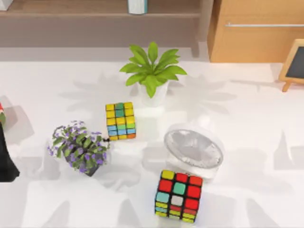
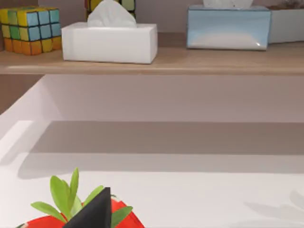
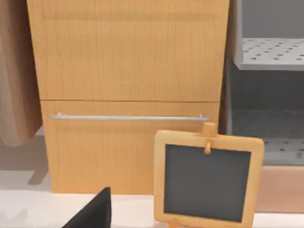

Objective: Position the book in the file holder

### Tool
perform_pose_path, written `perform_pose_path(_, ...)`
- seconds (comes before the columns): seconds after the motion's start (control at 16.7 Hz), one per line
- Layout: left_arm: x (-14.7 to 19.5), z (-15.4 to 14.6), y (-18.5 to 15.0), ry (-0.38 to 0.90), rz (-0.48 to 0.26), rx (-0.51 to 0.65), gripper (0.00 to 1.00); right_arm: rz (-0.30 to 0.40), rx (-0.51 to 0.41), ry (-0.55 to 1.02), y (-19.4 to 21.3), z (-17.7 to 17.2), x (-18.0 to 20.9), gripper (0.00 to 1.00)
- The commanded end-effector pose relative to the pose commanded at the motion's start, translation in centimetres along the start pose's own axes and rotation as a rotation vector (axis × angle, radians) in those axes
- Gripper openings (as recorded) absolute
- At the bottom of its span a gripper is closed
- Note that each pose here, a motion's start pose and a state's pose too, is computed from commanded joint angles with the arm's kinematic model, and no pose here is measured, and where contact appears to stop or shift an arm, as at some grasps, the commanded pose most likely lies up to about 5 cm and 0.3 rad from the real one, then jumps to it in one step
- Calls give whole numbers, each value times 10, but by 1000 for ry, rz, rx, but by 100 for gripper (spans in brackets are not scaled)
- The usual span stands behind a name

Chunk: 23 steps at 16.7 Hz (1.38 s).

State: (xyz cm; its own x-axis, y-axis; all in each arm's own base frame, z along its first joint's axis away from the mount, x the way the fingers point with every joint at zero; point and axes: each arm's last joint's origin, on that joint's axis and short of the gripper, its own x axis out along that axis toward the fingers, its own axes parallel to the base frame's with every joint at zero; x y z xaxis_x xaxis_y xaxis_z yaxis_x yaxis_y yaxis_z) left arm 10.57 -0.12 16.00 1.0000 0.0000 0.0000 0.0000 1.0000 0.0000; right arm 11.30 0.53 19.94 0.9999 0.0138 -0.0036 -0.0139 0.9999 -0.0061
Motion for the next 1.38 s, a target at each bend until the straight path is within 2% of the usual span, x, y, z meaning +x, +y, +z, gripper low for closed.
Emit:
perform_pose_path(0.24,0,0,0,0,0,0,100,18,-9,1,14,55,26,100)
perform_pose_path(0.42,0,0,0,0,0,0,100,35,-15,-2,36,98,64,100)
perform_pose_path(0.72,0,0,0,0,0,0,100,59,-20,-12,110,144,152,100)
perform_pose_path(0.84,0,0,0,0,0,0,100,64,-18,-17,151,146,188,100)
perform_pose_path(1.02,0,0,0,0,0,0,100,63,-14,-22,217,131,233,100)
perform_pose_path(1.2,0,0,0,0,0,0,100,49,-9,-24,278,99,266,100)
perform_pose_path(1.38,0,0,0,0,0,0,100,22,-7,-22,321,59,289,100)
